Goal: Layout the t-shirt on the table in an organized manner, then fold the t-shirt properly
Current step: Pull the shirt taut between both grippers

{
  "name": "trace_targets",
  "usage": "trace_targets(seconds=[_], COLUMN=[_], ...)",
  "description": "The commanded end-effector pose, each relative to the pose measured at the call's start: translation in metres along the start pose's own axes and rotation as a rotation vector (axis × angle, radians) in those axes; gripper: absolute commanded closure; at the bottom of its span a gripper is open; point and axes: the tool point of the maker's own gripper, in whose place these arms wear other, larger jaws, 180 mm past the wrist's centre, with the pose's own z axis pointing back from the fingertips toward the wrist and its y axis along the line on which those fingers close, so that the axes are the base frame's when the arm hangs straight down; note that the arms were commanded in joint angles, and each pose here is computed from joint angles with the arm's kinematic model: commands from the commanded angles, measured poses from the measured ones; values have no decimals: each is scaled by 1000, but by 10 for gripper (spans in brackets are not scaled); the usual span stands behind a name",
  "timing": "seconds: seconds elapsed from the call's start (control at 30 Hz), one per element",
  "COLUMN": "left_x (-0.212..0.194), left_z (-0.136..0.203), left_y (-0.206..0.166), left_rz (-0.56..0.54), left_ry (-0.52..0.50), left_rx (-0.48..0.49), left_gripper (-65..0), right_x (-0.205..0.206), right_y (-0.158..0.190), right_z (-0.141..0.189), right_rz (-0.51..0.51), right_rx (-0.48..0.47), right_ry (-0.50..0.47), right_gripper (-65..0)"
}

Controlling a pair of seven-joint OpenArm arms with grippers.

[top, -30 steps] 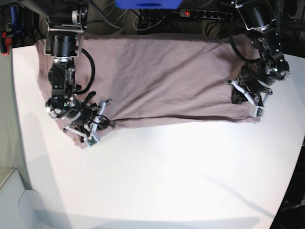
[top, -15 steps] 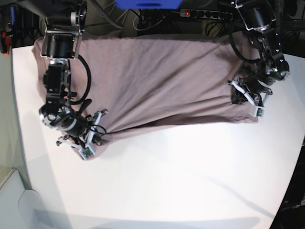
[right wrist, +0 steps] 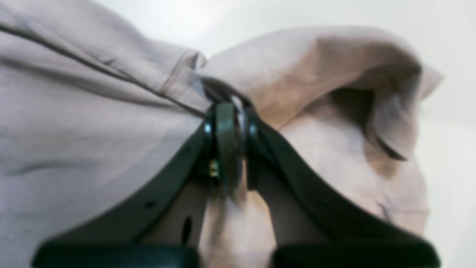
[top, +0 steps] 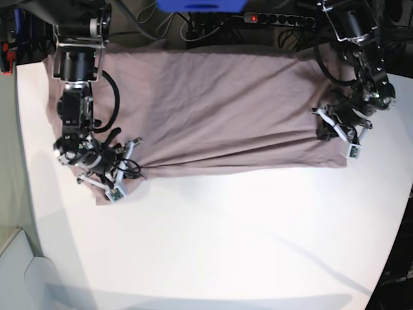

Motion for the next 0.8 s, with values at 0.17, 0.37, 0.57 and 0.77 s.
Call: trace_targets(seconds=[0.17,0.37,0.57,0.77], left_x=[-7,-7,-7,-7], left_z=[6,5,5,5], left_y=[15,14,14,14], left_rz=[-29,-31,-30,-30], left_ry=[56,56,55,55], left_rx=[46,45,45,45], left_gripper=[-9,-9,-9,-9], right_x=[-10,2,17,18], right_y=[-14,-19,-19,-17], right_z=[5,20,28,27], right_rz=[5,35,61,57], right_rx=[-29,-70,-89,-84], right_ry=[48,1,-41,-47], right_gripper=[-132,-329,-340,-340])
